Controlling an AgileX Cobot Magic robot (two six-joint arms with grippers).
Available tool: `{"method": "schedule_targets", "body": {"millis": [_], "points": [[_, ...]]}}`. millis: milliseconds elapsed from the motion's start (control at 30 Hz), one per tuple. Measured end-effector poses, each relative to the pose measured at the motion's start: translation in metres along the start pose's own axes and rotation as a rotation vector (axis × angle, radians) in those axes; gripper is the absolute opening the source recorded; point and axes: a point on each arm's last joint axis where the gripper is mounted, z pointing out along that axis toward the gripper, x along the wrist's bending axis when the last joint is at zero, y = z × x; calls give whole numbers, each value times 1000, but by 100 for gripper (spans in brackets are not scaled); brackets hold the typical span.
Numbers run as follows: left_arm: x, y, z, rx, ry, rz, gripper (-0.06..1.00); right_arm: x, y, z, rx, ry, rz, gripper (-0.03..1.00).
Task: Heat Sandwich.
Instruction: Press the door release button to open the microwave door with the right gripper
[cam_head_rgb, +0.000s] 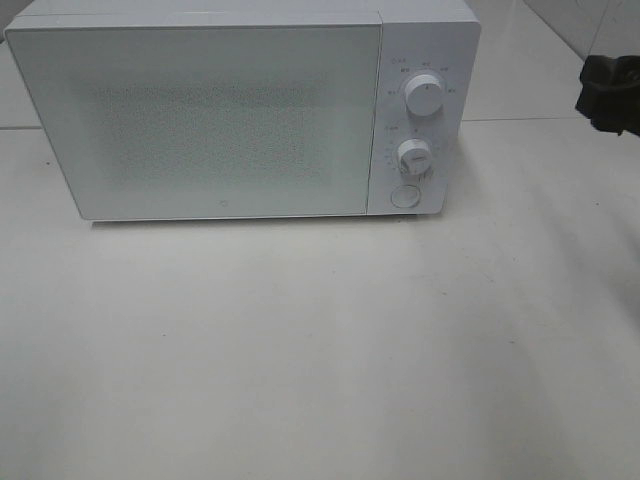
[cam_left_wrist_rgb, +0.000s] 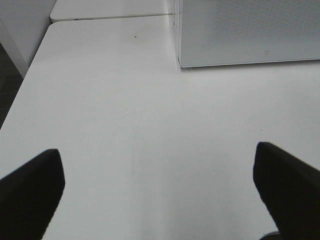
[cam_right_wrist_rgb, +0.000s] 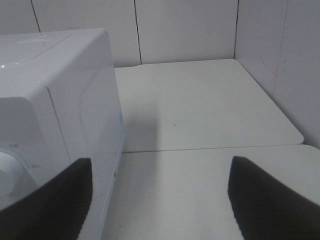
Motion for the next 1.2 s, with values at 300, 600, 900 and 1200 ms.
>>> {"method": "schedule_targets", "body": {"millis": [300,600,900,1200], "points": [[0,0,0,0,0,0,97,33,-32,6,26,19,-37,73],[0,0,0,0,0,0,97,69,-62,10,57,69,-57,73],[0,0,0,0,0,0,97,91,-84,6,99,92,-55,73],[0,0,0,0,0,0,97,103,-90,1,113,121,-8,73]]}}
